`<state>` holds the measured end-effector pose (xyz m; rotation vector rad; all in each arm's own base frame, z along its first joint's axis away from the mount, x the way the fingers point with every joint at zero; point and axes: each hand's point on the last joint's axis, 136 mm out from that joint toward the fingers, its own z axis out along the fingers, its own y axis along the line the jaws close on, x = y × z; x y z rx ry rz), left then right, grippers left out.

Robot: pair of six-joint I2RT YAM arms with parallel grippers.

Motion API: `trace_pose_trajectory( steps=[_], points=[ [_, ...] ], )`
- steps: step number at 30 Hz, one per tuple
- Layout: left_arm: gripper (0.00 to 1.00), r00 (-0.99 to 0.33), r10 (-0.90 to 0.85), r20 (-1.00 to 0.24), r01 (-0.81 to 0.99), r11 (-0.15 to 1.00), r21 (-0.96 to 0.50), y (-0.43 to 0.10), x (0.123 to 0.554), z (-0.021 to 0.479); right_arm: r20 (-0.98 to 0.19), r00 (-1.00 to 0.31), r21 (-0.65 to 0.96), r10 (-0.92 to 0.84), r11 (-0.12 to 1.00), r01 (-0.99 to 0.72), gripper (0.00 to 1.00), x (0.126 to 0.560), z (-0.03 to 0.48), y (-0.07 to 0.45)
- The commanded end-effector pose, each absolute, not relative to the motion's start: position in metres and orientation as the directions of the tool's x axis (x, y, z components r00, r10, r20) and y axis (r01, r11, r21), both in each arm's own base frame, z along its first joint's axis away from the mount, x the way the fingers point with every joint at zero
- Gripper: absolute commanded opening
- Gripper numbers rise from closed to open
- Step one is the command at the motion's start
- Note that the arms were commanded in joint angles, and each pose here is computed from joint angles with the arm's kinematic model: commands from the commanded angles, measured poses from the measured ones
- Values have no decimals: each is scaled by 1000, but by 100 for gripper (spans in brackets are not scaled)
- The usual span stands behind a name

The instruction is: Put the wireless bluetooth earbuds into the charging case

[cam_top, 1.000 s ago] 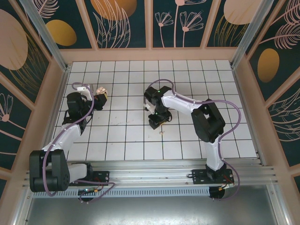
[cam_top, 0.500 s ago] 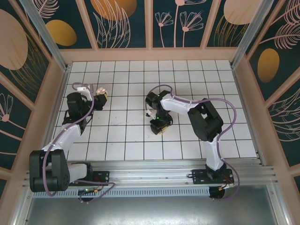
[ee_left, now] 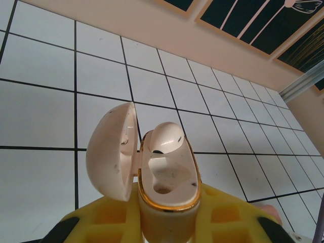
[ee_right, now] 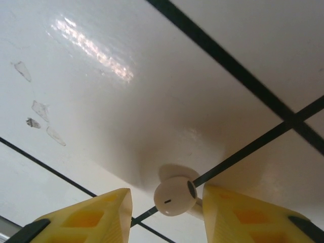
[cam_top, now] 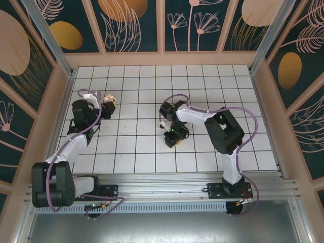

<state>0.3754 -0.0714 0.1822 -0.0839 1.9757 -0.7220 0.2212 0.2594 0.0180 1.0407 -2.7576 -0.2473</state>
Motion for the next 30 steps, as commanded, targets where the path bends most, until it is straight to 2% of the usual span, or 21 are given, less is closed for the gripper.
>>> trace_pose_trajectory(
  steps=[1,6,16,30],
  points=[
    [11,-483,-350,-803,264,816,-515,-72,380,197,175,-737,260,-653,752,-605,40,195,25,258],
    [11,-486,-350,-801,264,814,-517,-72,381,196,149,-751,253,-643,759,-600,38,197,36,263],
    [11,-483,-348,-803,266,816,-514,-72,380,197,108,-814,195,-571,815,-546,41,221,48,260],
    [10,-488,-351,-800,262,815,-517,-72,380,195,122,-810,228,-574,810,-540,34,217,34,271]
  ],
)
